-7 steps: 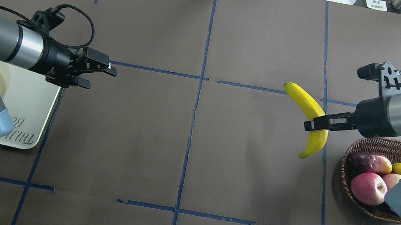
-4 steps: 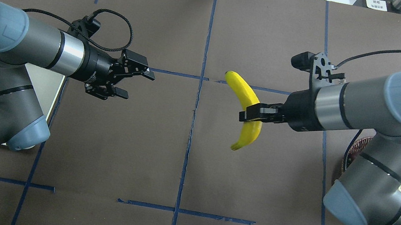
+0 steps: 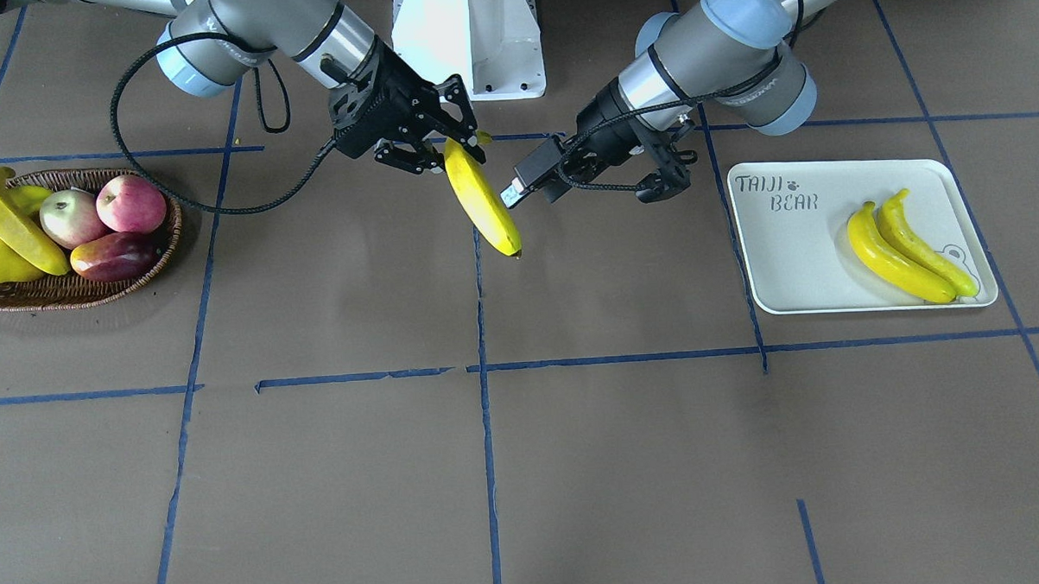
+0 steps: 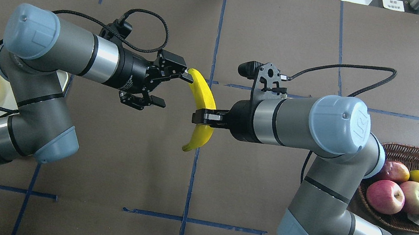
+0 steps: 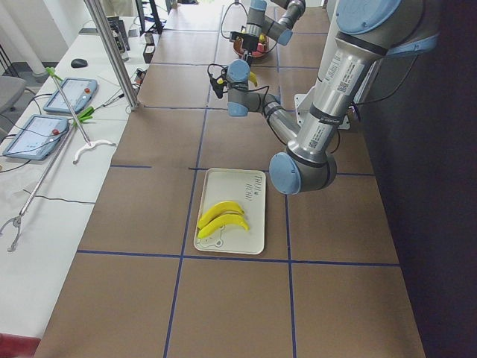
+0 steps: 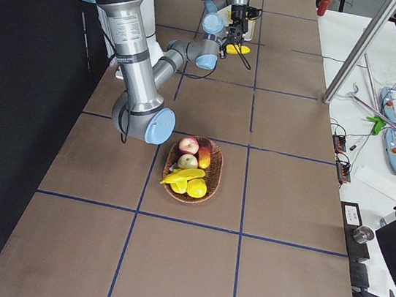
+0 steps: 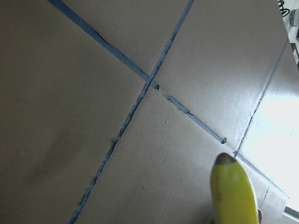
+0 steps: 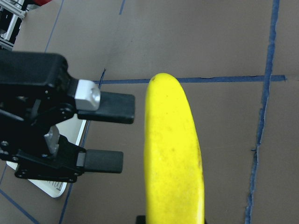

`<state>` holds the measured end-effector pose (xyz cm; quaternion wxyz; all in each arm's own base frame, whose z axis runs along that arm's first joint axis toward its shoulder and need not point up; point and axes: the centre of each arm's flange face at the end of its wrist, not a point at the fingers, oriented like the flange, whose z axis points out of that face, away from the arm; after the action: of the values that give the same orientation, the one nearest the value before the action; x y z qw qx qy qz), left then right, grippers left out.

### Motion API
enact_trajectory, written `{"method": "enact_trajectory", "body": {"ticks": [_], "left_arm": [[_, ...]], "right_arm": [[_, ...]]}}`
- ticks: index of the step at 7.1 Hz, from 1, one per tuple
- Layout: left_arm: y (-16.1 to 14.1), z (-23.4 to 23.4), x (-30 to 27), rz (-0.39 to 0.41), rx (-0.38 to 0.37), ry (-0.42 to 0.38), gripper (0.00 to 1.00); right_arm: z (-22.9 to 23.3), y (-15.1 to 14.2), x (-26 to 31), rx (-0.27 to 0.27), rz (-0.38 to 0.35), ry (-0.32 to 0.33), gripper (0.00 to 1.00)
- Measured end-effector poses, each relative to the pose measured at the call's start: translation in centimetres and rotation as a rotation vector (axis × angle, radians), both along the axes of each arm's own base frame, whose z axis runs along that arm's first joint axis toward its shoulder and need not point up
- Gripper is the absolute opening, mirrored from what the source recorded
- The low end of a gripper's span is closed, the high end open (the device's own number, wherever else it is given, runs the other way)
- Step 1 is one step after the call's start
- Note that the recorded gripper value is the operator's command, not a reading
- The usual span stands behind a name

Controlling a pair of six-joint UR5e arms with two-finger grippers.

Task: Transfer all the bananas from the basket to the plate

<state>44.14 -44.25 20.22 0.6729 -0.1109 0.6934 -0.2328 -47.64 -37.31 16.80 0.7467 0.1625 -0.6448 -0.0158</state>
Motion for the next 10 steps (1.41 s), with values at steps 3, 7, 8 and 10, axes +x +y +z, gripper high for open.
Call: {"method": "enact_trajectory", "body": {"ticks": [3,7,8,10], "left_arm": [[0.1,-0.9,0.4,-0.005,-0.017,0.014,0.78],[0.7,-1.5,2.1,-0.068,-0.028,0.000,0.02],[0.7,-1.4,2.1,-0.070,-0.030,-0.002,0.01],[0.6,-1.0,1.9,-0.073,-0.031,-0.007,0.01]], "right_arm": [[-0.8,1.0,-1.2,0.004,0.006,-0.011,0.24],[-1.0,1.3,-1.3,0.001,0.002,-0.015,1.00],[-1.0,1.4,-1.3,0.000,0.000,-0.017,1.00],[-1.2,1.5,-1.2,0.001,-0.004,-0.020,1.00]]}}
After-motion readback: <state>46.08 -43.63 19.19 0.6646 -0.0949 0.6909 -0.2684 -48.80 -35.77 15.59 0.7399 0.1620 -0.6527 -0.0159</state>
